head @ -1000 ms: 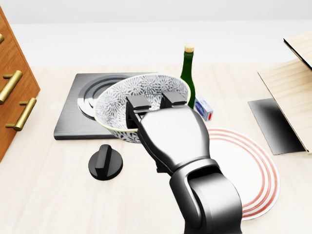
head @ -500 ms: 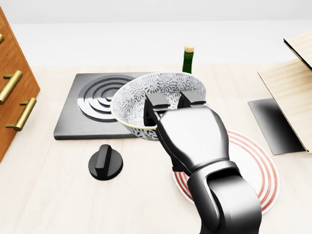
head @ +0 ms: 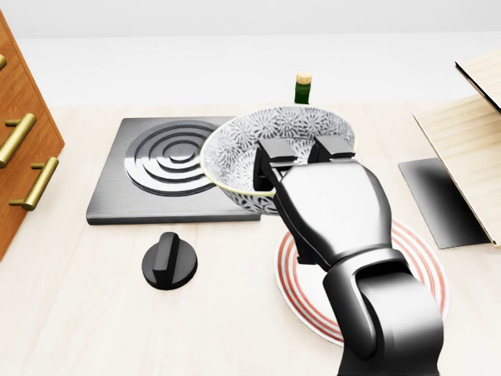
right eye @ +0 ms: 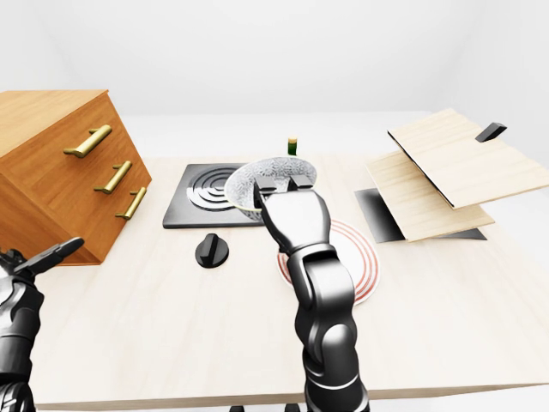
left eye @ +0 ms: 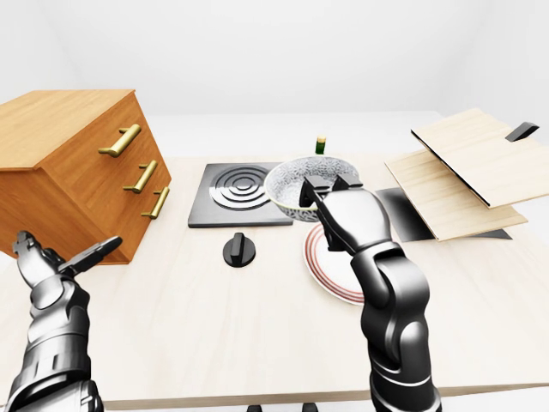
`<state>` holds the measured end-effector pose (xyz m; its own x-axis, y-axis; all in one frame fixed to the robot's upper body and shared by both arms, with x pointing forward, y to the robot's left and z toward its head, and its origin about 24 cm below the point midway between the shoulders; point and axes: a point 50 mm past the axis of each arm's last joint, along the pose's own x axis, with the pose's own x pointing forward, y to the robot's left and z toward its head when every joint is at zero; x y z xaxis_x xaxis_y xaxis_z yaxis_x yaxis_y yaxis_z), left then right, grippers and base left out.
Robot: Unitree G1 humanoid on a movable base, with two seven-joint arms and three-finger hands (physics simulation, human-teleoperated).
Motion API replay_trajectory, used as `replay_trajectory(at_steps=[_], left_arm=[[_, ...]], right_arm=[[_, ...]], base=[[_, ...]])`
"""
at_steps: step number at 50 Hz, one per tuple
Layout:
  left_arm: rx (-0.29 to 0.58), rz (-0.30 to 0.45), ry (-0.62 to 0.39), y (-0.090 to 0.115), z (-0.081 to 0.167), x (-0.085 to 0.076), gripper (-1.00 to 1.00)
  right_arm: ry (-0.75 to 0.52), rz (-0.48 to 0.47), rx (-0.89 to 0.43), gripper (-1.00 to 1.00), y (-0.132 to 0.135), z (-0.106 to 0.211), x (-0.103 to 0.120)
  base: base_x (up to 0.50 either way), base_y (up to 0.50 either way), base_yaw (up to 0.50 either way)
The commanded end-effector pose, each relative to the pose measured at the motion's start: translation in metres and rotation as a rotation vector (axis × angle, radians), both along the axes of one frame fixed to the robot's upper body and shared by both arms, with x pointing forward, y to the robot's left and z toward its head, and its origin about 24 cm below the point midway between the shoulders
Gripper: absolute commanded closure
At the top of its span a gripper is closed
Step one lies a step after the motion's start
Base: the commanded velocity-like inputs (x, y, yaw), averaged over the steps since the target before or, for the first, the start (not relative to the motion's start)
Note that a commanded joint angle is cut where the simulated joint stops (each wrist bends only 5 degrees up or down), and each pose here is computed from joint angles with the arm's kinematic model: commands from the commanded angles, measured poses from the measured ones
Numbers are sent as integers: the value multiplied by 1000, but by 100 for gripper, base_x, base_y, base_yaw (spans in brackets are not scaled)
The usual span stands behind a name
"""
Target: Pick up the akita bowl and put it on the plate.
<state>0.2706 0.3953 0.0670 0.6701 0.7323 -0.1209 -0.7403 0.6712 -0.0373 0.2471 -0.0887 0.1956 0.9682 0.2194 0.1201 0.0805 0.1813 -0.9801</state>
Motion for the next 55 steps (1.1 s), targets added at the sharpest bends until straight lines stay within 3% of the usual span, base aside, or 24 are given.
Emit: replay_trajectory(at_steps=[1, 14, 36, 45, 55], left_arm=[[-20, -2, 23, 0, -5, 1, -100], [49, 4, -56, 1, 14, -4, -100], [-96, -8, 101, -5, -25, 2, -100], [-34, -1, 41, -1, -10, 0, -100], [-33, -1, 37, 0, -10, -1, -100]], right_arm=[[2, -26, -6, 100, -9, -1, 0], [15, -35, -4, 100, -15, -6, -3], [7, -122, 8, 100, -48, -9, -23], [5, -128, 7, 100, -50, -9, -25], [4, -149, 12, 100, -57, -10, -31]], base=[[0, 0, 0], [0, 0, 0], [0, 0, 0], [0, 0, 0], [0, 0, 0]])
